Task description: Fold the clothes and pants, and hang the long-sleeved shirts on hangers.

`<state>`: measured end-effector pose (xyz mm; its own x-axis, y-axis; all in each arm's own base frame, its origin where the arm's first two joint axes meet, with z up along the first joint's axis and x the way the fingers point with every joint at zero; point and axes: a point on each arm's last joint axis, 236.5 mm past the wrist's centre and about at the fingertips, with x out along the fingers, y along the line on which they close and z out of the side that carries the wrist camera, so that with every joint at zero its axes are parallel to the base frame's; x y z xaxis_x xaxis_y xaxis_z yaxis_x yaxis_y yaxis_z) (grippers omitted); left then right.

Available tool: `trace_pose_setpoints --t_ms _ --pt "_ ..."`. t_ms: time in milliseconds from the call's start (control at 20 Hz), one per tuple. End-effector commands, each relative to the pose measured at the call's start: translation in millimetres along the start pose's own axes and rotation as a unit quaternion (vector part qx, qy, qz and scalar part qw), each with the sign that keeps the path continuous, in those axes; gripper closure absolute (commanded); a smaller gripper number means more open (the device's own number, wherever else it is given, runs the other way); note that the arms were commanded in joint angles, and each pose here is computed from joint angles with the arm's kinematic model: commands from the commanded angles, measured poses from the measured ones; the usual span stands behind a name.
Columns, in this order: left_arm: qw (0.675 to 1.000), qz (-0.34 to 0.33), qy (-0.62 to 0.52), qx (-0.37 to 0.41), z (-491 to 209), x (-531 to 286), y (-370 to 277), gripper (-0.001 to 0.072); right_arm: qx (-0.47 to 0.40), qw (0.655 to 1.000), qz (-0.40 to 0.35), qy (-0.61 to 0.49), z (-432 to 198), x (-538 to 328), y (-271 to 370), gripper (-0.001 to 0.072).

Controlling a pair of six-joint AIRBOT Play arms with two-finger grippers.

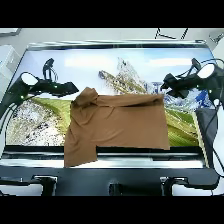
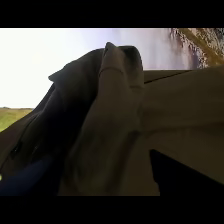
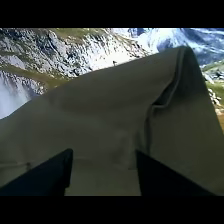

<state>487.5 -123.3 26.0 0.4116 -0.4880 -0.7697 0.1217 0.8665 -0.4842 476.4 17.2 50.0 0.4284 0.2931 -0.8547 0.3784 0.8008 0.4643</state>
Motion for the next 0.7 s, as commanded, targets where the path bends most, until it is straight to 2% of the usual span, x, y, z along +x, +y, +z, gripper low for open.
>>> trace_pose_setpoints --t_ms 0,150,250,400,500,650 --pt "0.996 0.004 0.082 -0.020 -24 -41 35 0.0052 -0.013 0.999 -0.034 0.034 -5 -32 -50 0.0177" --pt "0.981 0.043 0.170 -0.078 -75 -77 102 0.0077 0.022 0.985 -0.082 0.152 -52 -64 -126 0.0166" --pt "0.968 0.036 0.210 -0.135 -116 -73 123 0.0178 0.047 0.973 -0.085 0.209 -90 -65 -149 0.0167" --pt "0.951 -0.019 0.259 -0.169 -176 -46 113 0.0192 0.061 0.967 -0.087 0.232 -140 -41 -168 0.0166" --pt "0.950 -0.051 0.252 -0.175 -189 -27 101 0.0257 0.067 0.963 -0.088 0.247 -165 -31 -177 0.0166" --pt "0.953 -0.057 0.241 -0.173 -194 -7 91 0.0259 0.063 0.957 -0.086 0.270 -181 -28 -180 0.0165"
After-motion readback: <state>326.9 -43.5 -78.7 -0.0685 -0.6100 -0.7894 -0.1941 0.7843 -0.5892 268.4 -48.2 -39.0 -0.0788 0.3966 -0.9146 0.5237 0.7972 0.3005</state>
